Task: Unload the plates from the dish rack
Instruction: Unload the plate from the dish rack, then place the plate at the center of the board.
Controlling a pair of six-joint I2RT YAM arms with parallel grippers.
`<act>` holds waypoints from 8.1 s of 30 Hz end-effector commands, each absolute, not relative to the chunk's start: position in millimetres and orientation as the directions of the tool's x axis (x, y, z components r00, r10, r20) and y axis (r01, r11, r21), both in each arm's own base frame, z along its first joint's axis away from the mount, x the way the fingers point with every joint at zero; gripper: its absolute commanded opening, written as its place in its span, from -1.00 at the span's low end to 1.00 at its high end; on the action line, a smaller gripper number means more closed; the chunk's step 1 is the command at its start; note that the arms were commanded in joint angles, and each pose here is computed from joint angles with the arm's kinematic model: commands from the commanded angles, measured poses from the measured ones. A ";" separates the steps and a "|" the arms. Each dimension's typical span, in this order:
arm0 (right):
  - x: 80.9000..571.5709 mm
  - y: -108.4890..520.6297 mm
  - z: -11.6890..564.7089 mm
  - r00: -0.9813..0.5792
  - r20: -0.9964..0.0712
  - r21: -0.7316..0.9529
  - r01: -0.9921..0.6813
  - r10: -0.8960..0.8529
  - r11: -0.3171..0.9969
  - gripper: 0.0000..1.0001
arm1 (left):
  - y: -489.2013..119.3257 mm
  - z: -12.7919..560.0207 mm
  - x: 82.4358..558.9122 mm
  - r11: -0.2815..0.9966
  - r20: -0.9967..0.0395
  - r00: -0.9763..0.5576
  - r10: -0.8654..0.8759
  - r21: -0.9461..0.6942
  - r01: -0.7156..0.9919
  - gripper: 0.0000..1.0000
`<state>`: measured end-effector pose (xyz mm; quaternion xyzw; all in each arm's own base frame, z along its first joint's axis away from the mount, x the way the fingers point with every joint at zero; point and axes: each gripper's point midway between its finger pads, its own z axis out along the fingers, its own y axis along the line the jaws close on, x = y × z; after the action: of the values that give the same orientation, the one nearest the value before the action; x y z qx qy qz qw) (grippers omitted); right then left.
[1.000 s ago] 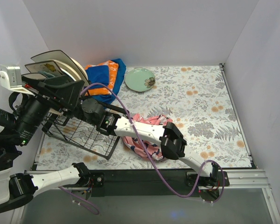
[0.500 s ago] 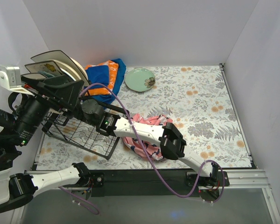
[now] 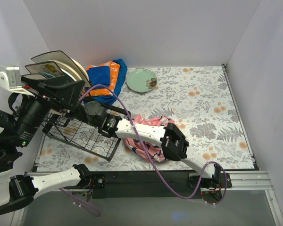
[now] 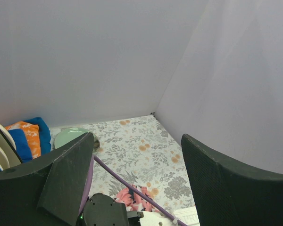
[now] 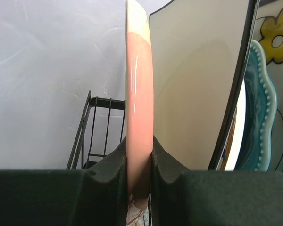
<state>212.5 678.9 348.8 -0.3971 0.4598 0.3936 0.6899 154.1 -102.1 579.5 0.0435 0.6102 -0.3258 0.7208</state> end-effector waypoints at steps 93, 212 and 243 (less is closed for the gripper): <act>204.7 555.5 584.6 0.409 -0.606 -0.115 -0.894 0.682 0.434 -0.97 | -40.0 609.6 133.5 0.816 -0.864 0.164 -0.477 -0.365 0.448 0.47; 632.3 75.9 99.7 -0.305 -0.291 0.945 0.057 0.907 0.323 0.49 | -206.8 358.7 216.8 0.820 -0.971 -0.182 -0.153 -0.228 0.525 0.43; 590.0 59.1 41.2 -0.490 -0.434 0.675 0.379 0.756 0.633 0.06 | -179.2 409.0 293.8 0.974 -0.976 -0.121 -0.180 -0.194 0.114 0.44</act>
<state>574.1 43.6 40.4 0.3886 0.8090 0.2551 0.3596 280.9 -191.1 379.6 0.0093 0.7531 -0.1428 0.6422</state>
